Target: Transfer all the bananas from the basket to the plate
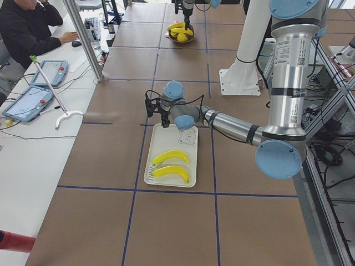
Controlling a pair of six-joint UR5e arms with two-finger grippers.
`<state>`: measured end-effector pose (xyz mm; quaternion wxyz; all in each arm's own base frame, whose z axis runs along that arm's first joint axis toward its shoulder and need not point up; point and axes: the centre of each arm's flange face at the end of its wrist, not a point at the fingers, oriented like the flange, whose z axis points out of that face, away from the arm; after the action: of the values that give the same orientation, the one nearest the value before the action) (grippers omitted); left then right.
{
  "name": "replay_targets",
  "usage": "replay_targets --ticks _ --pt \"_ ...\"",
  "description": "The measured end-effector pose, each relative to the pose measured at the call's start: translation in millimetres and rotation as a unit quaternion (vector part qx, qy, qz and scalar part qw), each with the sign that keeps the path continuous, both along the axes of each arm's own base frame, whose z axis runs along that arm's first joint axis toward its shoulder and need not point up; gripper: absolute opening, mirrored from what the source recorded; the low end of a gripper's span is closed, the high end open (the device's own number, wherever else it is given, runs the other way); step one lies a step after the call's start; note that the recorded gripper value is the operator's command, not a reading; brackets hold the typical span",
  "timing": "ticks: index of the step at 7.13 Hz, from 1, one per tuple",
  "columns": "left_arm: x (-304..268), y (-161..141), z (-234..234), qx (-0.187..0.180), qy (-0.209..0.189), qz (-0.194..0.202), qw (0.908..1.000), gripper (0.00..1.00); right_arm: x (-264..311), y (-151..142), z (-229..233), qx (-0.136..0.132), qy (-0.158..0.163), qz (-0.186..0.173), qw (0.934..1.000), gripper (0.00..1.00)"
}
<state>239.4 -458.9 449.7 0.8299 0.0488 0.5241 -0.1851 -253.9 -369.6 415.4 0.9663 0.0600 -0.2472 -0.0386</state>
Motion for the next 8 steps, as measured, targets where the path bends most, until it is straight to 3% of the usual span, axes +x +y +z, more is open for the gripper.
replay_targets --ticks 3,8 --pt "18.5 0.4 -12.5 -0.005 0.012 0.007 0.9999 0.99 -19.2 -6.9 35.0 -0.013 0.033 -0.025 0.9991 1.00" --pt "23.3 1.3 -17.0 -0.006 0.015 0.009 0.9998 0.99 -24.4 -9.1 57.6 -0.018 0.052 -0.047 0.9974 0.94"
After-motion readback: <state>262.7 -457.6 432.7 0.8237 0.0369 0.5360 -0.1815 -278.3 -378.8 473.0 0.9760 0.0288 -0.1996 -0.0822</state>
